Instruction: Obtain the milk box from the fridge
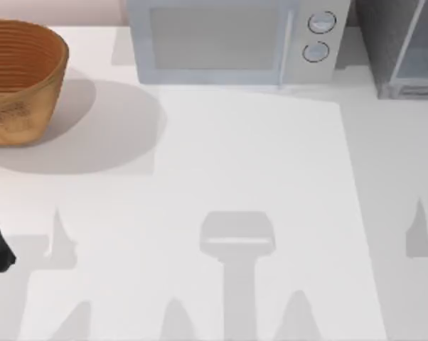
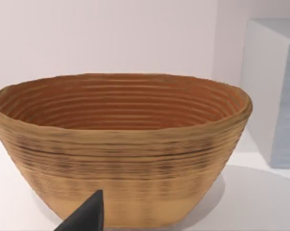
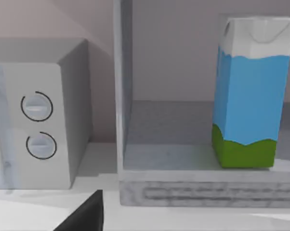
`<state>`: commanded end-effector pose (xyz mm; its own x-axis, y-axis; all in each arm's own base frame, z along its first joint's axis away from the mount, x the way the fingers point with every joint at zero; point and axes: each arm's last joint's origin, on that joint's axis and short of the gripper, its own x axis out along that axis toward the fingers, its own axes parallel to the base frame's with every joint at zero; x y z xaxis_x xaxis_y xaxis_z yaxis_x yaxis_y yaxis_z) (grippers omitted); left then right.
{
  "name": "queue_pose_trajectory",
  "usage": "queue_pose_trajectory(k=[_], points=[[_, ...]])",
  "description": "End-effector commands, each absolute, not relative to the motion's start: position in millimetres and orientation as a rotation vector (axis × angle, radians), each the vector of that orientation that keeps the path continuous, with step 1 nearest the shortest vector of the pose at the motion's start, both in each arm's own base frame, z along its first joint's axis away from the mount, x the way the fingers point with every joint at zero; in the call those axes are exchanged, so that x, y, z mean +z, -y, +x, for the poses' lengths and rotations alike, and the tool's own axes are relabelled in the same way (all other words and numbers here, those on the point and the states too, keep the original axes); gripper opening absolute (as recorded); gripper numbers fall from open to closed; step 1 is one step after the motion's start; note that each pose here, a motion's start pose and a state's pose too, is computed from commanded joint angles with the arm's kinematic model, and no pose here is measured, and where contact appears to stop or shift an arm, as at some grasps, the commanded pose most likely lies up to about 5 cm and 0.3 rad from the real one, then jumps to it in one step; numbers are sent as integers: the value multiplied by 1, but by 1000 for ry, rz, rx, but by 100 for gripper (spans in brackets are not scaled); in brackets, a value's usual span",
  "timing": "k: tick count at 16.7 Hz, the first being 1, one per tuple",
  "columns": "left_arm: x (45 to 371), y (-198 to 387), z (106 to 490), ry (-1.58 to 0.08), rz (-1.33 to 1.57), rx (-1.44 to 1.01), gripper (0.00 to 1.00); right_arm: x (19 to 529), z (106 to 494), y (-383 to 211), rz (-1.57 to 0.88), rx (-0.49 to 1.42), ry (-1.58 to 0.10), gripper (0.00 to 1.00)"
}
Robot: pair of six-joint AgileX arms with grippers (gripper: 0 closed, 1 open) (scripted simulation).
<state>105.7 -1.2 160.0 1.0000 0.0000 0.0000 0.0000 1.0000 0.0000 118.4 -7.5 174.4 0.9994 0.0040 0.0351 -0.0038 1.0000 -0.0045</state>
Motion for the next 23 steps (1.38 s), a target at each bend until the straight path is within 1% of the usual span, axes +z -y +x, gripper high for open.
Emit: queue_pose_trajectory(k=[5, 9, 12, 18, 23], points=[[160, 1, 106, 0, 0, 0, 100, 180, 150, 25, -10, 1, 35, 100], [160, 1, 106, 0, 0, 0, 100, 162, 178, 49, 4, -1, -14, 100], [160, 1, 106, 0, 0, 0, 100, 143, 192, 67, 16, -1, -39, 100], [160, 1, 106, 0, 0, 0, 100, 116, 203, 96, 7, 0, -13, 100], [160, 1, 106, 0, 0, 0, 100, 110, 205, 102, 0, 0, 0, 100]])
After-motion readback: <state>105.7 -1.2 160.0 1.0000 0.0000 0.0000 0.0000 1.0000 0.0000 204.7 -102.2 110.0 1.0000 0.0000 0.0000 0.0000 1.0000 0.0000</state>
